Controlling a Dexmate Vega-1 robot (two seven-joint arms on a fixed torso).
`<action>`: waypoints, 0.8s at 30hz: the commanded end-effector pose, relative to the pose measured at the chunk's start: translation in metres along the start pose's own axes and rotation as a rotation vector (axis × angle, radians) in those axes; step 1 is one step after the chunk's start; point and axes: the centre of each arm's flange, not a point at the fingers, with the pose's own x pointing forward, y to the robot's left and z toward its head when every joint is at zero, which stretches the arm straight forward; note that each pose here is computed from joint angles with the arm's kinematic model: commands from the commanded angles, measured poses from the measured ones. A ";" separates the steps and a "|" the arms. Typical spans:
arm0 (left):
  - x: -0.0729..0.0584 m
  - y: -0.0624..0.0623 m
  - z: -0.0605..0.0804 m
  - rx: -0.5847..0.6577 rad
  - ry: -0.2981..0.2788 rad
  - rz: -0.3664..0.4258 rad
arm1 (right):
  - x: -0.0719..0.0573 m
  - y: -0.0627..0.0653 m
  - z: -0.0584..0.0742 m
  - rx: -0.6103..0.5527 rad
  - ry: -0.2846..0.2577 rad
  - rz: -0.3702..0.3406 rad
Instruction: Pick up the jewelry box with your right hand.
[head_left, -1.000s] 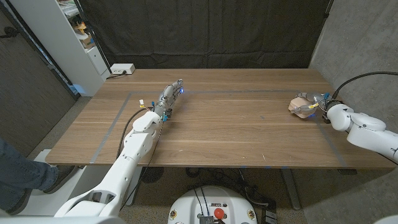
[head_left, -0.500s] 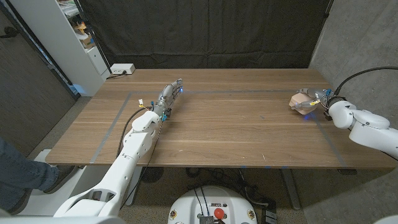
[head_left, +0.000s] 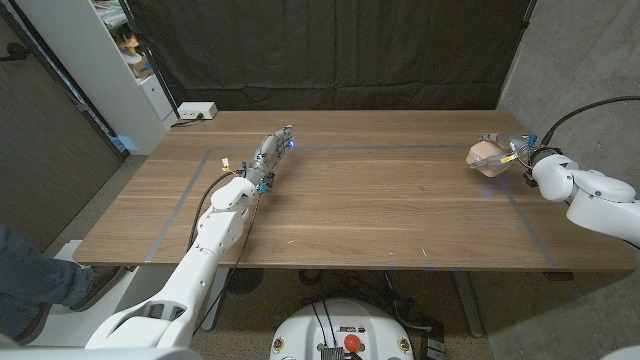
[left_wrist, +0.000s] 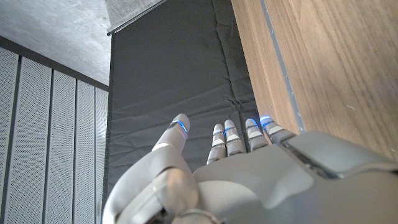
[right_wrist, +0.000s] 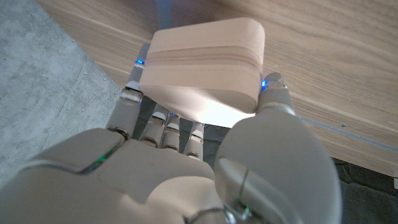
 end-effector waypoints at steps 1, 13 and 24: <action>0.001 0.003 0.001 -0.008 -0.005 -0.002 | -0.006 -0.014 0.004 -0.010 0.000 -0.022; -0.001 0.002 0.000 -0.011 -0.010 -0.006 | -0.012 -0.033 0.011 -0.030 -0.016 -0.043; -0.005 0.003 0.005 -0.009 -0.028 -0.001 | -0.019 -0.052 0.015 -0.056 -0.031 -0.066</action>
